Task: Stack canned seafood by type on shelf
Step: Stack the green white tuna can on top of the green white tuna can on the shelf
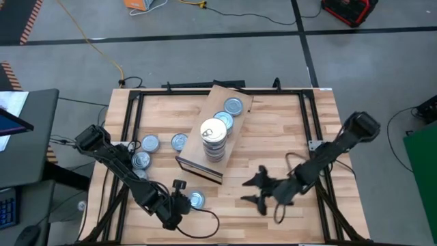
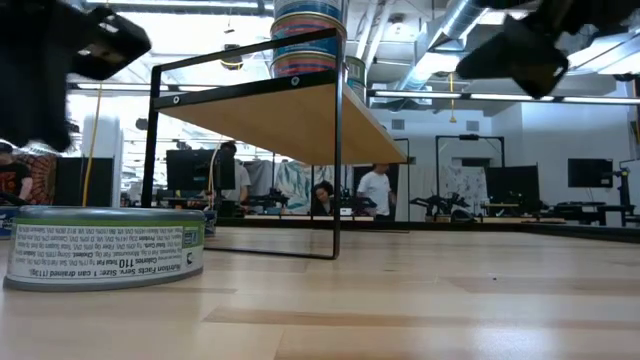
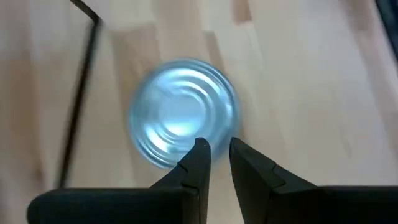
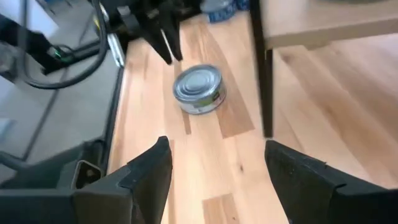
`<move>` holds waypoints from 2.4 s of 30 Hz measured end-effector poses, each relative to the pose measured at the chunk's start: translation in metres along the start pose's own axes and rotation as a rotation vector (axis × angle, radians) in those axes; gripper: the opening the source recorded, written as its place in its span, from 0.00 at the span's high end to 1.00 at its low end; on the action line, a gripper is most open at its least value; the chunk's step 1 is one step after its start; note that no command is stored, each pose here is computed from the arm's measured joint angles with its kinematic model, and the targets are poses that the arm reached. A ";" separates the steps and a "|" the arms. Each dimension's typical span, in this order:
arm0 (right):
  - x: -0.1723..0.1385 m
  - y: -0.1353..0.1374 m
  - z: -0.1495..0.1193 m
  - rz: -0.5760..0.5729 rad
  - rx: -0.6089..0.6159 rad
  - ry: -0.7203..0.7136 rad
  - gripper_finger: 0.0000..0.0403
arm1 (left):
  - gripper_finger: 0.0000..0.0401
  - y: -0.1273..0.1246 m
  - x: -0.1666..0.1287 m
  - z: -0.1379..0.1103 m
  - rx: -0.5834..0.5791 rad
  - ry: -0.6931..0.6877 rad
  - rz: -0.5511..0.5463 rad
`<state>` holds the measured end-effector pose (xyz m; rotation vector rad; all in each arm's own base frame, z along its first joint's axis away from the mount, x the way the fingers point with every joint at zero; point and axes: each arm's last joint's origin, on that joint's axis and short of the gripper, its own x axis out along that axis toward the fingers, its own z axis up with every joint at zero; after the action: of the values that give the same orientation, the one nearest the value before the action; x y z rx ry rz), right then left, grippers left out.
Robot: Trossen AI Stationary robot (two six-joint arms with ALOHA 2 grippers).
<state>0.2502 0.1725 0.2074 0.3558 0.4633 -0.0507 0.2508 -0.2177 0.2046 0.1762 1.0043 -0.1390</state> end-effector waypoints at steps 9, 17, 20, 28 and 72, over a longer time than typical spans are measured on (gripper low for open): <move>0.065 0.045 -0.009 -0.004 -0.210 0.050 0.30 | 0.86 -0.011 0.004 -0.025 -0.078 0.018 0.054; 0.110 0.044 -0.013 -0.057 -0.279 0.052 0.30 | 0.86 -0.010 0.015 -0.039 -0.090 0.005 0.036; 0.128 0.035 -0.014 -0.095 -0.272 0.062 0.30 | 0.86 -0.008 0.016 -0.043 -0.076 0.037 0.052; 0.171 0.021 -0.017 -0.109 -0.264 0.110 0.30 | 0.86 -0.005 0.016 -0.042 -0.070 -0.005 0.125; 0.154 0.033 -0.050 -0.170 -0.225 0.287 0.30 | 0.64 0.009 0.066 0.000 -0.159 -0.126 0.065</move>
<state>0.3709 0.2259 0.1083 0.1012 0.7750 -0.1122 0.2879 -0.2112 0.1494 0.0535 0.8792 -0.0103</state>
